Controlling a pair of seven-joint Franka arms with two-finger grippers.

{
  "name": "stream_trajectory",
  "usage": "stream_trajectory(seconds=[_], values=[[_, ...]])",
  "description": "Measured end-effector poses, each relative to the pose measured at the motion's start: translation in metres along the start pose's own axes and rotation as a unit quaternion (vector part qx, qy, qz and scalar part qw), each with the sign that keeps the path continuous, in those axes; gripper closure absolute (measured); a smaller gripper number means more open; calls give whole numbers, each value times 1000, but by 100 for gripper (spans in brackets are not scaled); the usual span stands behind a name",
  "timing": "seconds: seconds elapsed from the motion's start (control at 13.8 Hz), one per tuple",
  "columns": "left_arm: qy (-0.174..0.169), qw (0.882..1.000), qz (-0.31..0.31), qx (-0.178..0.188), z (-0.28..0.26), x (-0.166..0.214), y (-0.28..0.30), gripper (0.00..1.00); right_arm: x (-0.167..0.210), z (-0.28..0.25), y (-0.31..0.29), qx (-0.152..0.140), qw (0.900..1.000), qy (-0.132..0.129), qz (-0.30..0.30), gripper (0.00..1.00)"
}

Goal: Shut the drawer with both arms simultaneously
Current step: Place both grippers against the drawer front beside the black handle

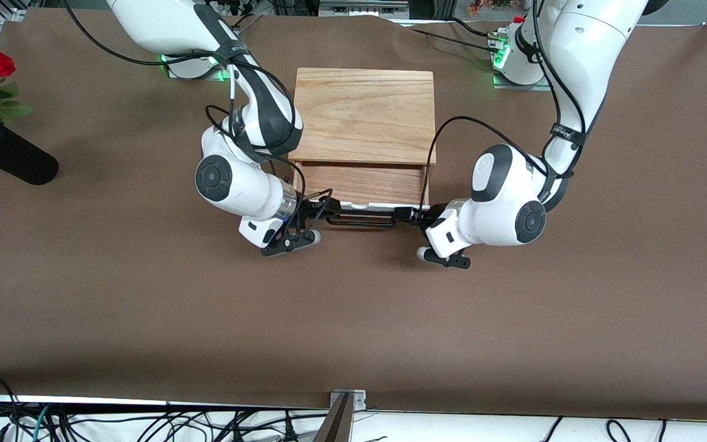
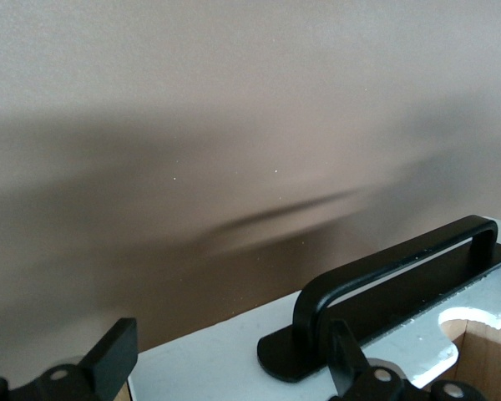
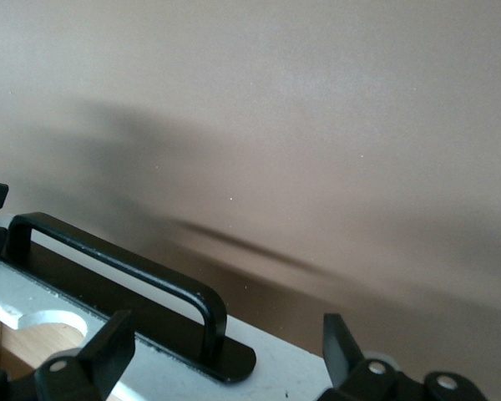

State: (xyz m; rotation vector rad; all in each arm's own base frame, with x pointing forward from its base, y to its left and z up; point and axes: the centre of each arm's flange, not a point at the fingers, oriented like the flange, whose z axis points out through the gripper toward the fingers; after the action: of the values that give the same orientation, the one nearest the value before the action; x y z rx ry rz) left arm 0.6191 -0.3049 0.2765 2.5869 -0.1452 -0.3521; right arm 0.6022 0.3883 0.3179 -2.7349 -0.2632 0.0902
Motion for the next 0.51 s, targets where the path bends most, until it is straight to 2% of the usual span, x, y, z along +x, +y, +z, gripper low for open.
stream_trajectory(seconds=[0.51], values=[[-6,1000,0,0,1,-1,0,0,-2,20,9,-3,1000,-22,10,0]])
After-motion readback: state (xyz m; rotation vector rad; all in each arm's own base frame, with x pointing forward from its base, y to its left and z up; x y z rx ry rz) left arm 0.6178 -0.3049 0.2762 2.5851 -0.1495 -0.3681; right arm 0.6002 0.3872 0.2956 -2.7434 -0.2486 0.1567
